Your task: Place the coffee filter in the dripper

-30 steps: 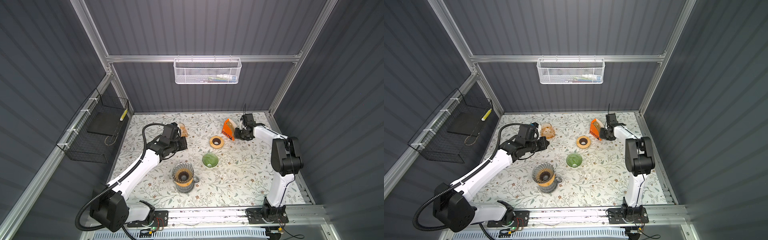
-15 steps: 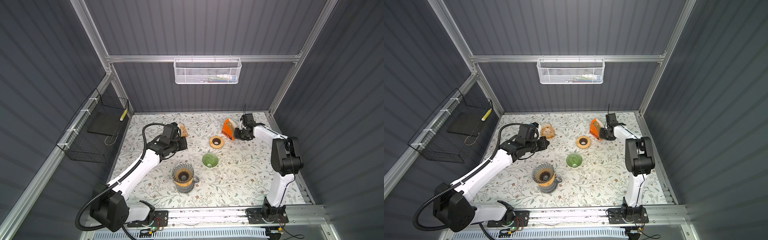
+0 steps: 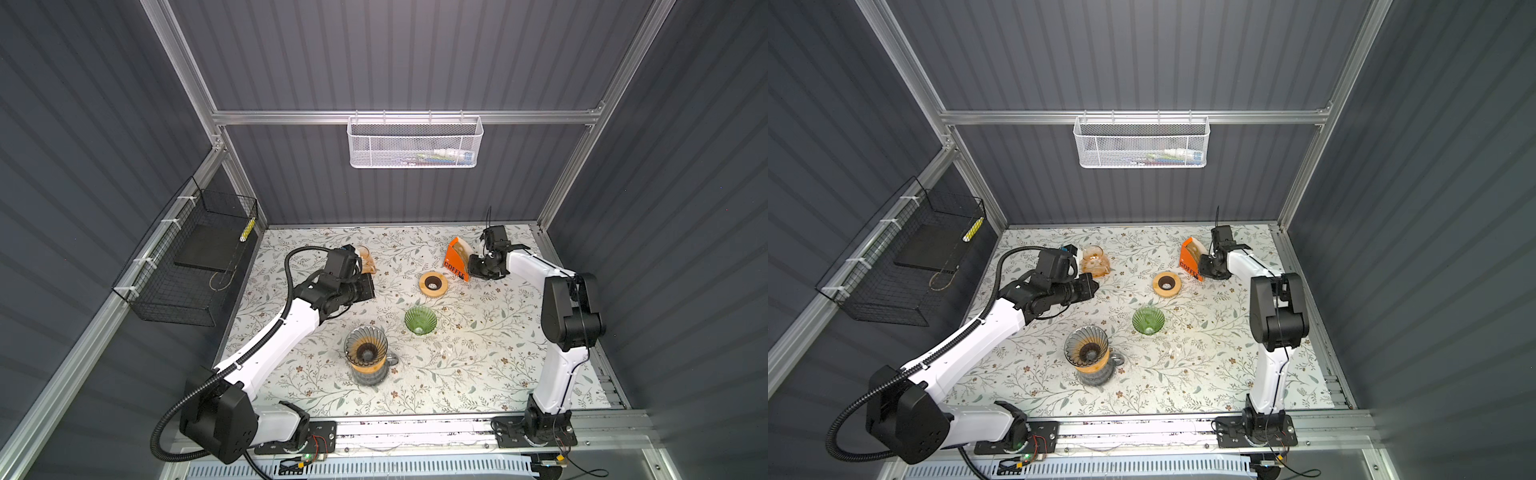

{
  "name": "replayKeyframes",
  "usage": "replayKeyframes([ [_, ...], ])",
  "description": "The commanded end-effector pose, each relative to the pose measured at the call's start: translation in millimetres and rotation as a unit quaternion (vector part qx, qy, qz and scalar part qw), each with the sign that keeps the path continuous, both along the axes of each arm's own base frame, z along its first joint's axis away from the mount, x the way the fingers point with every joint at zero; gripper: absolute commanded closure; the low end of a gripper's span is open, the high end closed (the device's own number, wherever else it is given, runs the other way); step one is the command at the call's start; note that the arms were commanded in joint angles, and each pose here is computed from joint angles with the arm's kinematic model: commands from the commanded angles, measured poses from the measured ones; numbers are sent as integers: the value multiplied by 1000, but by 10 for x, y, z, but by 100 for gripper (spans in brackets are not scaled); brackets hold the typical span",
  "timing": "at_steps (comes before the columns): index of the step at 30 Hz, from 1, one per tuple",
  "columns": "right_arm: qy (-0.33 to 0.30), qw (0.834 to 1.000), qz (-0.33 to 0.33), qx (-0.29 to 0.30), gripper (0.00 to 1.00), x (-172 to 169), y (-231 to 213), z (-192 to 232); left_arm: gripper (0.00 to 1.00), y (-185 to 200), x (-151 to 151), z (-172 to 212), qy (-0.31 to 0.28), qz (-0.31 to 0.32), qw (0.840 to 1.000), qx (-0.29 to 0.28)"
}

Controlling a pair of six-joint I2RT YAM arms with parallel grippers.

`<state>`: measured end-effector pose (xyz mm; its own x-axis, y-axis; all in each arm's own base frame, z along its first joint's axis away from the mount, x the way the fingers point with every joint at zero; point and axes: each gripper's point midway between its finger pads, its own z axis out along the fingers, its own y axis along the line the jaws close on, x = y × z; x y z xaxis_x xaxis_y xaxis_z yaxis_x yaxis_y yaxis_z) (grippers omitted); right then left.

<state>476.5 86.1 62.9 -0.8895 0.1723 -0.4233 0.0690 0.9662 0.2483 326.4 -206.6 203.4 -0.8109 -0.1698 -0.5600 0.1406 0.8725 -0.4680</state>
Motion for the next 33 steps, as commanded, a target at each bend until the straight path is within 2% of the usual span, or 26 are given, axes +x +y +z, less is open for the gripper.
replayKeyframes([
  [1,12,1000,0,0,81,14,30,-74,90,-46,46,113,-17,-9,1000,-4],
  [10,15,1000,0,-1,83,33,45,-81,90,-34,44,121,-19,-10,1000,1],
  [20,12,1000,1,1,100,49,80,-29,90,-21,34,112,-21,-10,1000,4],
  [33,11,1000,-3,-9,100,-75,58,41,90,-8,20,122,-24,-9,1000,3],
])
